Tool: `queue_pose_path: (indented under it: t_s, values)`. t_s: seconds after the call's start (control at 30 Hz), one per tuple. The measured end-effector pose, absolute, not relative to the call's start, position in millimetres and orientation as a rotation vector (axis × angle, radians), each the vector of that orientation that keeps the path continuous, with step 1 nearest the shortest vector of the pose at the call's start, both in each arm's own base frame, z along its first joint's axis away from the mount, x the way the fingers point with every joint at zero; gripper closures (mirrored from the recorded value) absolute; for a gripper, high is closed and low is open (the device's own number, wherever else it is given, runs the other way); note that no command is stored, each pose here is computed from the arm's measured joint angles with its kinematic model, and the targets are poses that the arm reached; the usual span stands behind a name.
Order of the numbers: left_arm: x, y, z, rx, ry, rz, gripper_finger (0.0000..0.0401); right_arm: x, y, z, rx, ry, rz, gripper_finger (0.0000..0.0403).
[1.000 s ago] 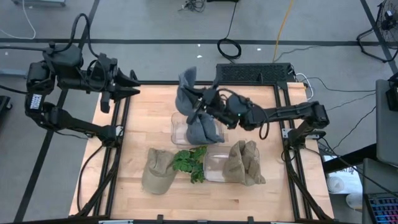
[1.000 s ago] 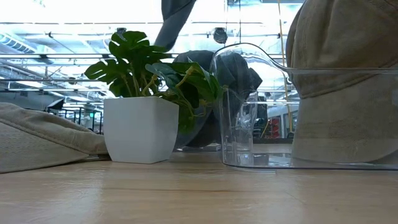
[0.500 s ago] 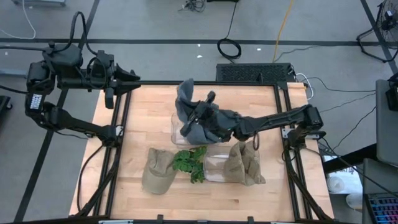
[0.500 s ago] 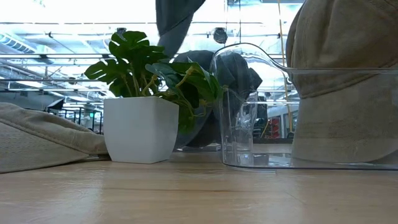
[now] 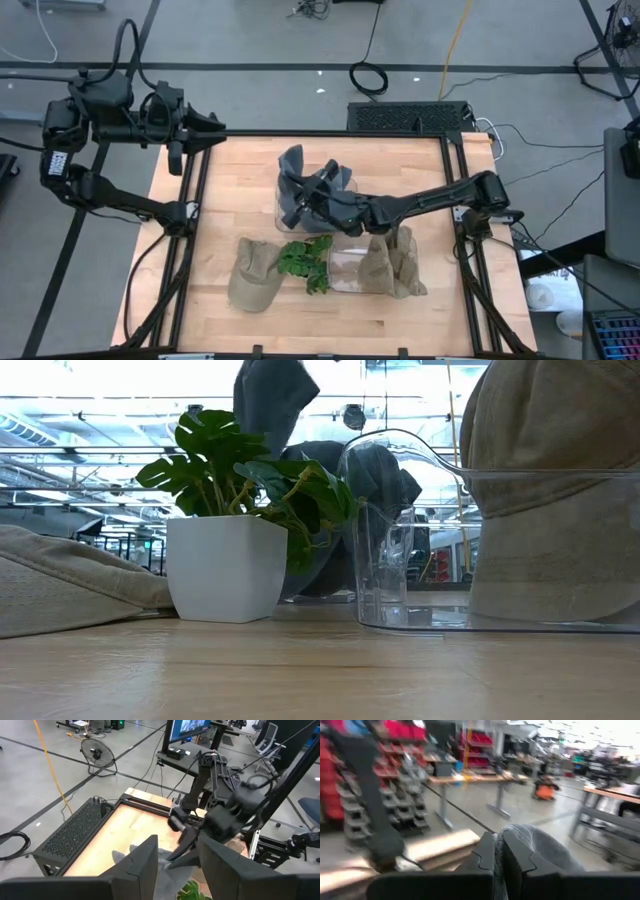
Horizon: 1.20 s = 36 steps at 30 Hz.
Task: Pick & Place hat
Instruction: Put the gray cap into the top transparent bin, then put the brown cap into the bottom transparent bin
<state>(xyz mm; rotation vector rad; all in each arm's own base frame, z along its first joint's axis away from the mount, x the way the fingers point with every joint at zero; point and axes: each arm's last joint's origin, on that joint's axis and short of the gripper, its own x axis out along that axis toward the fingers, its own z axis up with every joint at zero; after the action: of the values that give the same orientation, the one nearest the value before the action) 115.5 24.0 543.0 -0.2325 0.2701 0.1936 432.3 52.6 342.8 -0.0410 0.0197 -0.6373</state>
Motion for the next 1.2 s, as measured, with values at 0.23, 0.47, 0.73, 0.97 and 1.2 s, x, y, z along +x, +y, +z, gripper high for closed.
queue_pose_path:
  t_s: [0.23, 0.47, 0.73, 0.97, 1.2]
  values:
    - [115, 24, 543, -0.233, 0.272, 0.192, 0.0254, 442, 56, 318, -0.021, 0.089, -0.664, 0.0403]
    - [116, 24, 543, -0.242, 0.272, 0.192, 0.0254, 452, 50, 293, -0.030, 0.158, -0.656, 0.0403]
    - [116, 24, 543, -0.310, 0.267, 0.196, 0.0254, 456, 41, 272, -0.012, 0.243, -0.686, 0.0386]
    - [116, 24, 542, -0.336, 0.271, 0.201, 0.0254, 451, 40, 284, -0.126, 0.287, -0.594, 0.0316]
    - [115, 24, 542, -0.354, 0.272, 0.220, 0.0254, 436, 38, 316, -0.188, 0.248, -0.591, 0.0242]
